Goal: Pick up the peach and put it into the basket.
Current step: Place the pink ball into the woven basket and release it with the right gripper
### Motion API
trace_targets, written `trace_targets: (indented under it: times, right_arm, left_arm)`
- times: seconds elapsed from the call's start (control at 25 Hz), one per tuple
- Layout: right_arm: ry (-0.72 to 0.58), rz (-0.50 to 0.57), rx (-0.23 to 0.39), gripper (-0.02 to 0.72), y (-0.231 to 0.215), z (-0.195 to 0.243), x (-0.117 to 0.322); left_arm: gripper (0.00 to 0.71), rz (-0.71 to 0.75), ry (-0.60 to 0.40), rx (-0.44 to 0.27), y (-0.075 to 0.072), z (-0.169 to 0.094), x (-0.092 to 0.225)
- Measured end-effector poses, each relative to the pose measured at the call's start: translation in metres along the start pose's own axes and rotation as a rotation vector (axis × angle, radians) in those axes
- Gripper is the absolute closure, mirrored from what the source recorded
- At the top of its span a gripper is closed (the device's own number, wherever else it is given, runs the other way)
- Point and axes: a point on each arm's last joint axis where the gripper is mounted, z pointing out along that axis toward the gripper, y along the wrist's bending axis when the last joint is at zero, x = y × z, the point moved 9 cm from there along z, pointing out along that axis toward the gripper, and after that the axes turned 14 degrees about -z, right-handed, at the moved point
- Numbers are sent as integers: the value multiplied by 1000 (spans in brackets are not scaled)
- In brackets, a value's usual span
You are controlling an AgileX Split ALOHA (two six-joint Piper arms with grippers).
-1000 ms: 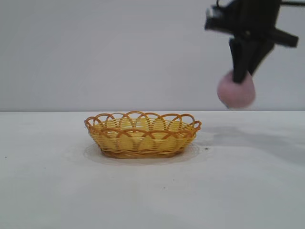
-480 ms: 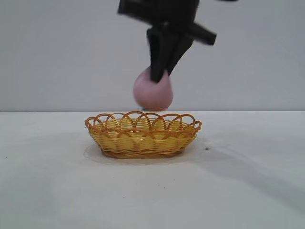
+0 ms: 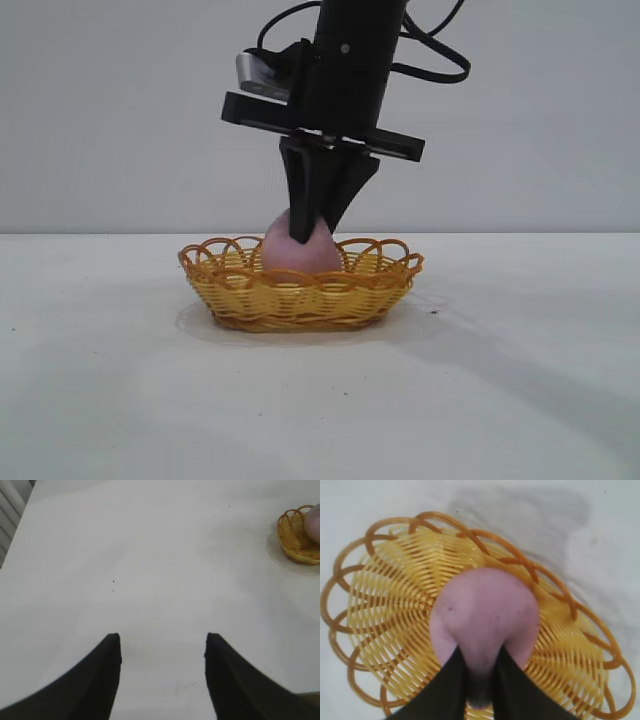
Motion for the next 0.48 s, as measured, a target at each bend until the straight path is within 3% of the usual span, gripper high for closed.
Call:
trace_targets:
  times: [0.12,0.48]
  right_arm:
    - [4,-3,5,419,-1,1,1]
    - [58,-14,7,405,-2,0,10]
  left_arm:
    - [381,0,0,0,0,0,0]
    - [381,0,0,0,0,0,0]
